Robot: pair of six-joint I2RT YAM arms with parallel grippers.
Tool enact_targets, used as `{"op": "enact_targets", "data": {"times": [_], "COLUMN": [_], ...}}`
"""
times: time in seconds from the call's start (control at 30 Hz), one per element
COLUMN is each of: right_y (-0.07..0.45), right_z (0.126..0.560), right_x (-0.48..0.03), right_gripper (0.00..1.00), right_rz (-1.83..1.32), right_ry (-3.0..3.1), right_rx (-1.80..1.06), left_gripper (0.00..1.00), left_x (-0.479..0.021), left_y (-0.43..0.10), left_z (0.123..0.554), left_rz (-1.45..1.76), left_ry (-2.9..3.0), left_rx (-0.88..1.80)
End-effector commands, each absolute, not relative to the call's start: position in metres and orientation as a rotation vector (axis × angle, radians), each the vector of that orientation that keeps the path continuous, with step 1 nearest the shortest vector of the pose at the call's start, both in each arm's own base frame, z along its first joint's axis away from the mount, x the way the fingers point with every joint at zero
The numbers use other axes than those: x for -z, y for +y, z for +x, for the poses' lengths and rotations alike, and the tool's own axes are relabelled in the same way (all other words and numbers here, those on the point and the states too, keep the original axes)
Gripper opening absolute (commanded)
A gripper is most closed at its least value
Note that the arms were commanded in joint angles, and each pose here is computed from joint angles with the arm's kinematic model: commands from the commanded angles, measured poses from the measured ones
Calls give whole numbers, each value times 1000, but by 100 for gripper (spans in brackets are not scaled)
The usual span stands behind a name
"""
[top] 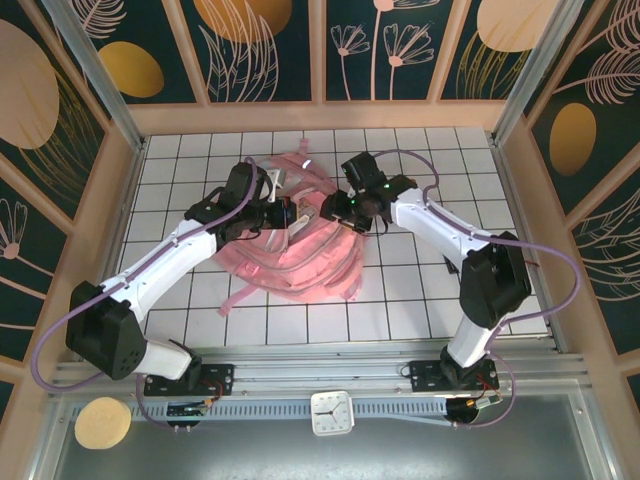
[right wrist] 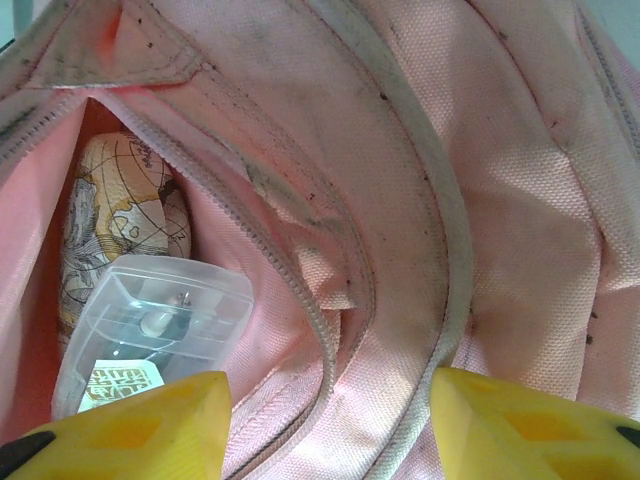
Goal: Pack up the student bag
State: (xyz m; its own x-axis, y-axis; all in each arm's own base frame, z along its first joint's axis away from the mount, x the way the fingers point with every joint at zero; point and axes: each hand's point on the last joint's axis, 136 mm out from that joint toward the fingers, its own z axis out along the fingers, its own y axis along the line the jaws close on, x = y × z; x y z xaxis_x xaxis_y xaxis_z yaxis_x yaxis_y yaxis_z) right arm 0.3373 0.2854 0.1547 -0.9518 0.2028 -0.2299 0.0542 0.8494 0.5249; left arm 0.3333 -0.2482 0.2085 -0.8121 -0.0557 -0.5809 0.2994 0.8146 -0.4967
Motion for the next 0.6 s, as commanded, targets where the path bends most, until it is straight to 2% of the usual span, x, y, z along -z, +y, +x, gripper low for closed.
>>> {"op": "enact_targets", "data": {"times": [0.0,0.17,0.33,0.57], "right_y": [278,273,270,263], "right_z": [344,340,341,337], "right_x": [-155,-147,-159,-164], "right_gripper": [56,50,56,58], "right_rz": [169,184,191,208], "right_ry": [2737,2744,2705,2689], "right_rx": [-694,-760,-769,-770], "left_gripper": [0,0,0,0], "left_x": [-262,-259,-297,-252], "left_y": [-269,-271,-267,-275], "left_z": [344,342,348,345], "left_rz": [255,220,228,213], "left_ry": [2232,2217,2124,2245], "left_rx": [909,960,931,970]}}
